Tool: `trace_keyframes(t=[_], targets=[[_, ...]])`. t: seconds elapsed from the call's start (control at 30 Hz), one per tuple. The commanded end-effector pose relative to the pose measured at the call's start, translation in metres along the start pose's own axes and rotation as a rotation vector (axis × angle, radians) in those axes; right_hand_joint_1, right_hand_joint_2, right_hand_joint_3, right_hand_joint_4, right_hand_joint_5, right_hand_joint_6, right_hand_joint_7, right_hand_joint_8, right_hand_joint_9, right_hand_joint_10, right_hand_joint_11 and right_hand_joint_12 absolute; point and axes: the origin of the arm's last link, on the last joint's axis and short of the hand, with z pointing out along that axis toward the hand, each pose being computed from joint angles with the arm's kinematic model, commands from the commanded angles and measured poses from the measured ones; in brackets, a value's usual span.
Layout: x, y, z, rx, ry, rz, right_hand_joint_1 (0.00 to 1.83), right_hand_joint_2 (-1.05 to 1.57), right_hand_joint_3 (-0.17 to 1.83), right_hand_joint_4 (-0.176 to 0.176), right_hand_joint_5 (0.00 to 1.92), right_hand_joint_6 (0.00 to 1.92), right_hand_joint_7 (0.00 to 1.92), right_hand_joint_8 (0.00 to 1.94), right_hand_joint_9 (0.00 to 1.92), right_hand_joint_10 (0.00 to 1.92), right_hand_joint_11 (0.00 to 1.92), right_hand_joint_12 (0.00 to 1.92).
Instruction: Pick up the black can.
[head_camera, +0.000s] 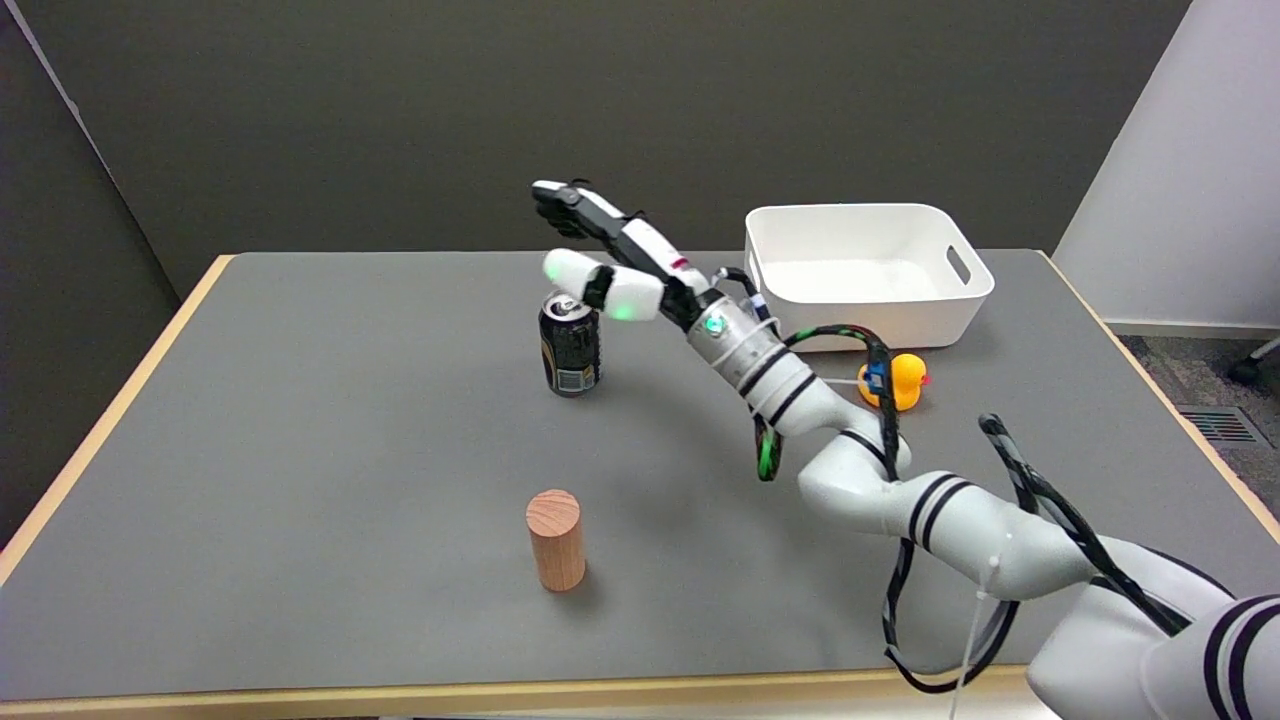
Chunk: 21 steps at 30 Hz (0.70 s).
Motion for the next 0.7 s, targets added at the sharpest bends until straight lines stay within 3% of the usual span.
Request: trace_keyframes(t=[0.03, 0.17, 0.3, 0.43, 0.53, 0.7], targets=[[-0.008, -0.023, 0.058, -0.021, -0.132, -0.489, 0.46, 0.64, 0.99, 0.001, 0.10, 0.38, 0.19, 0.33, 0.06, 0.59, 0.00, 0.75], [-0.005, -0.020, 0.064, -0.053, -0.182, -0.645, 0.49, 0.65, 0.88, 0.007, 0.12, 0.32, 0.21, 0.26, 0.08, 0.55, 0.00, 0.74], [-0.008, -0.020, 0.064, -0.053, -0.234, -0.779, 0.48, 0.61, 0.98, 0.007, 0.08, 0.37, 0.15, 0.32, 0.06, 0.60, 0.00, 0.77], [-0.019, -0.015, 0.057, -0.058, -0.304, -0.916, 0.50, 0.64, 0.88, 0.010, 0.11, 0.31, 0.20, 0.25, 0.10, 0.58, 0.00, 0.79], [-0.028, -0.008, 0.053, -0.066, -0.354, -0.949, 0.47, 0.60, 0.96, 0.009, 0.08, 0.37, 0.18, 0.32, 0.09, 0.62, 0.00, 0.84], [-0.034, 0.001, 0.049, -0.087, -0.399, -0.945, 0.47, 0.63, 0.89, 0.011, 0.11, 0.32, 0.21, 0.26, 0.11, 0.60, 0.00, 0.84]])
